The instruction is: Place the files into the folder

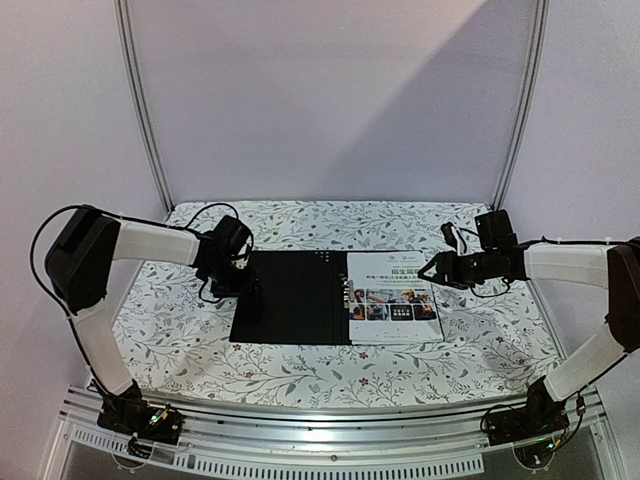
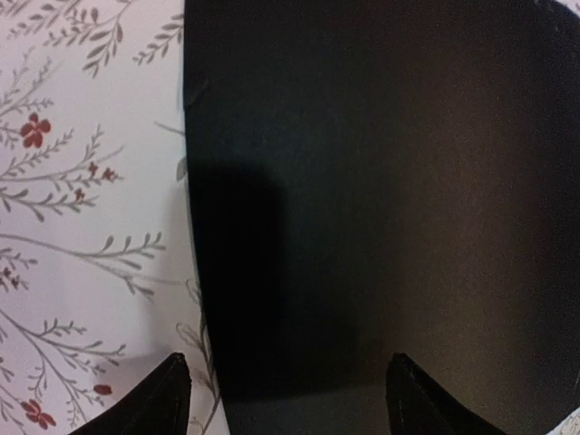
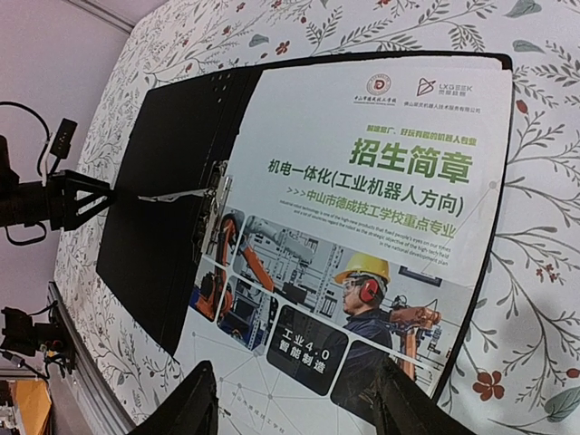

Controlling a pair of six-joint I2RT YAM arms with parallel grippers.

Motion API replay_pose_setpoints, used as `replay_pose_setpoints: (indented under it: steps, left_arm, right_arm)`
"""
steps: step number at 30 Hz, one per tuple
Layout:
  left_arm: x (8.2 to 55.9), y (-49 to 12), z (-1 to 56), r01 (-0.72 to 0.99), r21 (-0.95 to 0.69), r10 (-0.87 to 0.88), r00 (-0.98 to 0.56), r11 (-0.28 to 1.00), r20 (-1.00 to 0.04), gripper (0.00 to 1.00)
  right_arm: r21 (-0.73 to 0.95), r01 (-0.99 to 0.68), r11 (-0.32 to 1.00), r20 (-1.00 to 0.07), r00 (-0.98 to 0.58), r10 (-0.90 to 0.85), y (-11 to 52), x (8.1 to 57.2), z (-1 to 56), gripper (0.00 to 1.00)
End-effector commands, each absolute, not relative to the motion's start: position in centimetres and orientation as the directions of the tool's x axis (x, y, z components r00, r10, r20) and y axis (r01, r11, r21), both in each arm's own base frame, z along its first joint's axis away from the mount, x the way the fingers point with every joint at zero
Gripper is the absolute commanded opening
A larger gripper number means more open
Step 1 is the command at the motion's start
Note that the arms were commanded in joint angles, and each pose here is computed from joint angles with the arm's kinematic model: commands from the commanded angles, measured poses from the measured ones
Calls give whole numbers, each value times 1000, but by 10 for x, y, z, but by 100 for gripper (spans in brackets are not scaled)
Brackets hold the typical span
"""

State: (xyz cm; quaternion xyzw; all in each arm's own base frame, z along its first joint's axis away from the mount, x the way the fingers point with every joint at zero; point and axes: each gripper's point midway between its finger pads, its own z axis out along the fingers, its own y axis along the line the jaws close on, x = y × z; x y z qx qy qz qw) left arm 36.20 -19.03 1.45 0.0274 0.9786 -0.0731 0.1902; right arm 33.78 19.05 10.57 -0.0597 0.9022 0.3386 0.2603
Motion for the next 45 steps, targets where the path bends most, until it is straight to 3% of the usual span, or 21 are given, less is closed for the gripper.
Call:
replay_pose_setpoints:
  steps: [1,15,22,24,28,34,38,45]
  left_arm:
    - [346,-177,22,64,-103,20,-925,993,-378,75]
    - [275,-235,1,221,-298,145,-955,928,-257,73]
    - [257,-240,5,248,-241,182,-947,938,-265,74]
    - [267,-230,13,233,-175,175,-939,957,-295,74]
    - [322,-229,67,208,-69,150,-864,976,-480,74]
    - [391,-289,121,221,-182,67,-791,958,-608,70]
    - [420,-329,117,218,-275,7,-796,937,-606,62]
    - [443,-394,77,189,-395,-41,-862,899,-505,54]
  right_arm:
    - [592,-290,752,-499,-864,59,195,339,103,58]
    - [614,-294,732,-489,-870,60,207,343,108,58]
    - [618,-311,722,-478,-878,31,223,348,112,57]
    - [617,-312,723,-481,-876,32,226,350,115,57]
    - [604,-314,733,-460,-888,-2,242,352,118,57]
    - [579,-268,770,-371,-928,-45,273,362,109,57]
    - [620,-219,753,-307,-951,-24,294,369,105,54]
    - [642,-194,742,-264,-964,-25,314,372,92,51]
